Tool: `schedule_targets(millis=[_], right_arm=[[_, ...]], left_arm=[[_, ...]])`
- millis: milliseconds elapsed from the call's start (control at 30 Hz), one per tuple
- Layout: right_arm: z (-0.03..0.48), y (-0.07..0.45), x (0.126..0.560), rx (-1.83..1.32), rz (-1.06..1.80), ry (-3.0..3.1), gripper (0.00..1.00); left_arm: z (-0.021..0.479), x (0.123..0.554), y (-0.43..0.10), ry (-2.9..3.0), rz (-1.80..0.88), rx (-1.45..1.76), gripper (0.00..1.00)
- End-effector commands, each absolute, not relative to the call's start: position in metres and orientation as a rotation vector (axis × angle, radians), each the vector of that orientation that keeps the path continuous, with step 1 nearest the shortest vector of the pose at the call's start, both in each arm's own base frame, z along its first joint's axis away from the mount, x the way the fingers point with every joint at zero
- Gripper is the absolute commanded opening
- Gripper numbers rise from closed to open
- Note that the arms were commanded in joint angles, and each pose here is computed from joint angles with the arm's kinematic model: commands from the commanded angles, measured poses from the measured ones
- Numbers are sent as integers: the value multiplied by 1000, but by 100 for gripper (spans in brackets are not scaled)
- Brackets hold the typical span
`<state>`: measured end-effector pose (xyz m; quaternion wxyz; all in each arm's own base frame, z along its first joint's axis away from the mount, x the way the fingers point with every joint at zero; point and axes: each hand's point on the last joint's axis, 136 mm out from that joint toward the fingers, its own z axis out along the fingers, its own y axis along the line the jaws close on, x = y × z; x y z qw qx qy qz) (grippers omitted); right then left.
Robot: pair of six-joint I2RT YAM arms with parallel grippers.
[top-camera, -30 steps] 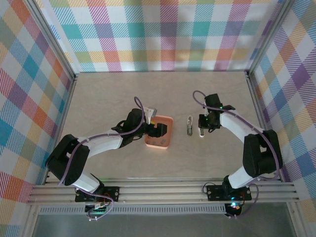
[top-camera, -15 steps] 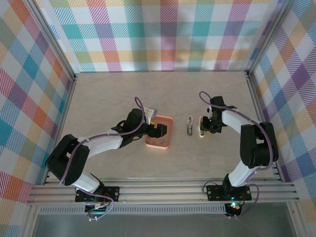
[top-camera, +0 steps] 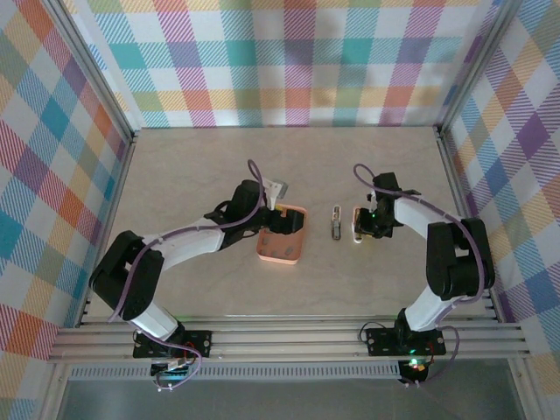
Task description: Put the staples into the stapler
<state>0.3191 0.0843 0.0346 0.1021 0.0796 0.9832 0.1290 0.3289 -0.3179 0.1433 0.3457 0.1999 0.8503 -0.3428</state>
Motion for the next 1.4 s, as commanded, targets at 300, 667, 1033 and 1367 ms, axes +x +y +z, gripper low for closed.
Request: schedule_targets(millis=[300, 667, 1033, 1367], right_arm=[[87, 95, 317, 239, 517, 2685, 25], [97, 120, 293, 327, 694, 2508, 27], [81, 134, 284, 466, 718, 2464, 27], [57, 149, 285, 533, 807, 2493, 27]], left_arm=[[155, 359, -363, 2268, -859, 617, 85], [132, 377, -428, 2332, -964, 749, 83], [99, 399, -459, 2384, -994, 742, 71], [79, 400, -467, 2498, -1051, 664, 52]])
